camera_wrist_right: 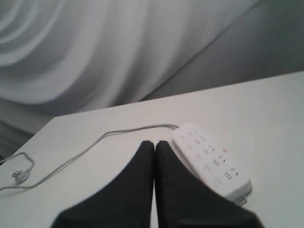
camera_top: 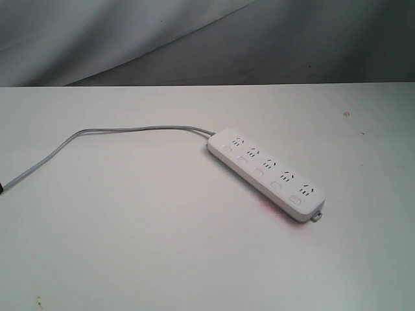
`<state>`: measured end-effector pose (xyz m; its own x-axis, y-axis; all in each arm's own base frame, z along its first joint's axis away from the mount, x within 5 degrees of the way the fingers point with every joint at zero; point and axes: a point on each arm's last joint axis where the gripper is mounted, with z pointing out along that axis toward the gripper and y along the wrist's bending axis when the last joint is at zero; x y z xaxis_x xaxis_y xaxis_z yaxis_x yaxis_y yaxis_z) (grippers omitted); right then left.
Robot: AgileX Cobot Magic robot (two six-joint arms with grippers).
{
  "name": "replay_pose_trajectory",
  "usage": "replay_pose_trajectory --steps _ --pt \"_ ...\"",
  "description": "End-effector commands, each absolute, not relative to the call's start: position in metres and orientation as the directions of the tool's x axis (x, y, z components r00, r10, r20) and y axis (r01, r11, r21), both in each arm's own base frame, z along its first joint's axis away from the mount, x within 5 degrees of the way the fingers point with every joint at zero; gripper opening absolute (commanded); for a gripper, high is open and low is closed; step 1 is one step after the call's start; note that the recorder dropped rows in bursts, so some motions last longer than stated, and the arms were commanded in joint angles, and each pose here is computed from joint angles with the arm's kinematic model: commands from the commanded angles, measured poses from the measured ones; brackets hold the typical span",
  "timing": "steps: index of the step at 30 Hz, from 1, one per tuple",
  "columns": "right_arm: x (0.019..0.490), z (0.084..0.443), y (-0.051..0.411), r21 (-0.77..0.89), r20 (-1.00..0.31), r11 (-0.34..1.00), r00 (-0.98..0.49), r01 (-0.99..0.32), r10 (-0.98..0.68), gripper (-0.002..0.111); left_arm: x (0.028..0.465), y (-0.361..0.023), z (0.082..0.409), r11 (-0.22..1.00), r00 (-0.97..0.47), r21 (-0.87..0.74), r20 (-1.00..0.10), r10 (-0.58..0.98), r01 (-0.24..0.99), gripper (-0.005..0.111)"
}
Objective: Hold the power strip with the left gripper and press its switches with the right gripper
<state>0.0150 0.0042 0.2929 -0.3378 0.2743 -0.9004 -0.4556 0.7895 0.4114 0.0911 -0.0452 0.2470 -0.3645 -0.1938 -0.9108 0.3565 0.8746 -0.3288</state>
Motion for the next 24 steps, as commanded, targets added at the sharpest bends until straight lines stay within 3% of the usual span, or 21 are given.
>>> replay_pose_trajectory --steps 1,9,12,16,24 --pt "0.033 0.263 0.015 0.312 -0.948 0.813 -0.222 -0.492 0.229 0.000 0.092 -0.041 0.245 0.897 -0.321 -0.283 -0.931 -0.172 0.341 0.000" --pt "0.046 0.209 0.030 0.186 -0.982 0.810 -0.124 -0.556 0.140 0.000 0.092 -0.041 0.244 0.913 -0.295 -0.188 -0.952 -0.079 0.363 0.000" --pt "0.046 0.207 0.032 0.140 -0.990 0.803 -0.069 -0.579 0.124 0.000 0.092 -0.041 0.244 0.913 -0.294 -0.186 -0.953 -0.077 0.363 0.000" --pt "0.049 0.195 0.028 0.127 -0.986 0.841 -0.161 -0.525 0.048 0.000 0.092 -0.041 0.243 0.915 -0.288 -0.167 -0.956 -0.059 0.367 0.000" --pt "0.048 0.195 0.028 0.152 -0.982 0.838 -0.179 -0.524 0.067 0.000 0.092 -0.041 0.243 0.914 -0.294 -0.169 -0.954 -0.058 0.369 0.000"
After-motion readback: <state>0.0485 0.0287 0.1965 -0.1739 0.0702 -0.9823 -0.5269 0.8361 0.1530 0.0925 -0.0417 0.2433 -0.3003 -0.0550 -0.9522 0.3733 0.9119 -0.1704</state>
